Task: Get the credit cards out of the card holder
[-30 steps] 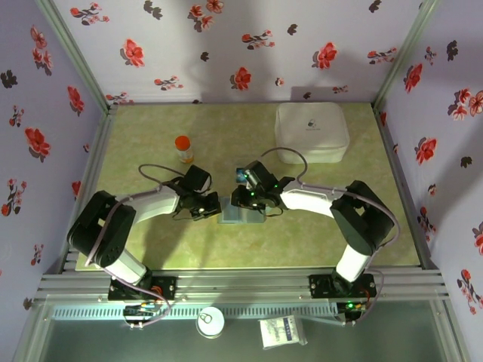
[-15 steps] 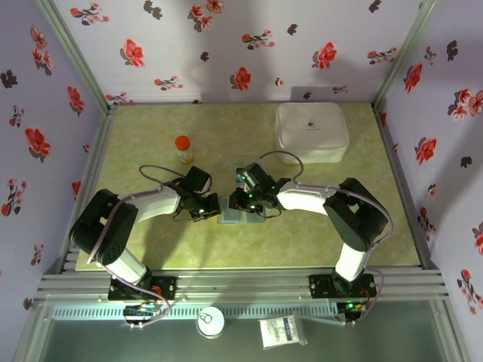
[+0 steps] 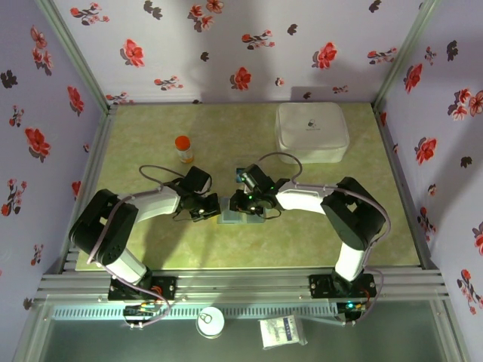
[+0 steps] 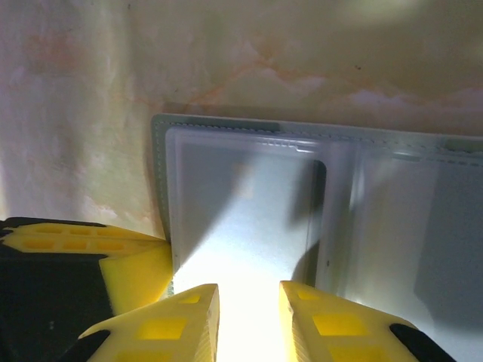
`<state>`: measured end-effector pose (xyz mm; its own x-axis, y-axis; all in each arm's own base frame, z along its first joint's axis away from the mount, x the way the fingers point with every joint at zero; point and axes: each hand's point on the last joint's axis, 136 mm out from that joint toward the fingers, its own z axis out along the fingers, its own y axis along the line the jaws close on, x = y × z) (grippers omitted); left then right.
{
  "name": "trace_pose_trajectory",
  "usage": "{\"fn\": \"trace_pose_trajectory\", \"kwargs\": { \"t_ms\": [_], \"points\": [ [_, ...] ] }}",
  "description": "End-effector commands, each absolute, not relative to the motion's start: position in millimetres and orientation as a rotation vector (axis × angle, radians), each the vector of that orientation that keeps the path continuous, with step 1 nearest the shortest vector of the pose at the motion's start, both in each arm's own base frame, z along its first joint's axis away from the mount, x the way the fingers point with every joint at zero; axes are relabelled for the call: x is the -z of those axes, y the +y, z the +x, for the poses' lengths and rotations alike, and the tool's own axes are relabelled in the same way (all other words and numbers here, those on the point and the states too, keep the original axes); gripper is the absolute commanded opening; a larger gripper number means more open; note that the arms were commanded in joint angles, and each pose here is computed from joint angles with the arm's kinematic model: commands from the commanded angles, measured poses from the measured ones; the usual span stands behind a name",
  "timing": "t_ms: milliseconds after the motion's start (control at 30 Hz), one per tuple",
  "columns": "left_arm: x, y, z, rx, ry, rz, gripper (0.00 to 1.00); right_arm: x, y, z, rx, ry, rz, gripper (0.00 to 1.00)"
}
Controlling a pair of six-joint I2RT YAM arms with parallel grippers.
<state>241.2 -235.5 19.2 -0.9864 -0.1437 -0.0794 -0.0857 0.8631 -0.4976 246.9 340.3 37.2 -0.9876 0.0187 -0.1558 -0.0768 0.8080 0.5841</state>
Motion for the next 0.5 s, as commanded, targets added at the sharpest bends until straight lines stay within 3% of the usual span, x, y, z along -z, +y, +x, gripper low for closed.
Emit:
{"fn": "trace_pose_trajectory", "kwargs": {
  "t_ms": [0,467],
  "points": [
    [-7.9,-226.0,228.4,0.705,2.976,-0.203,0.00,-32.6,332.4,244.6,-0.850,2.862,-0.028,0.27],
    [-11.8,-227.3,230.6,0.707,2.972,-0.196,0.00,-30.2,317.8,243.6,-0.781,2.866,-0.017,0.25]
  ]
}}
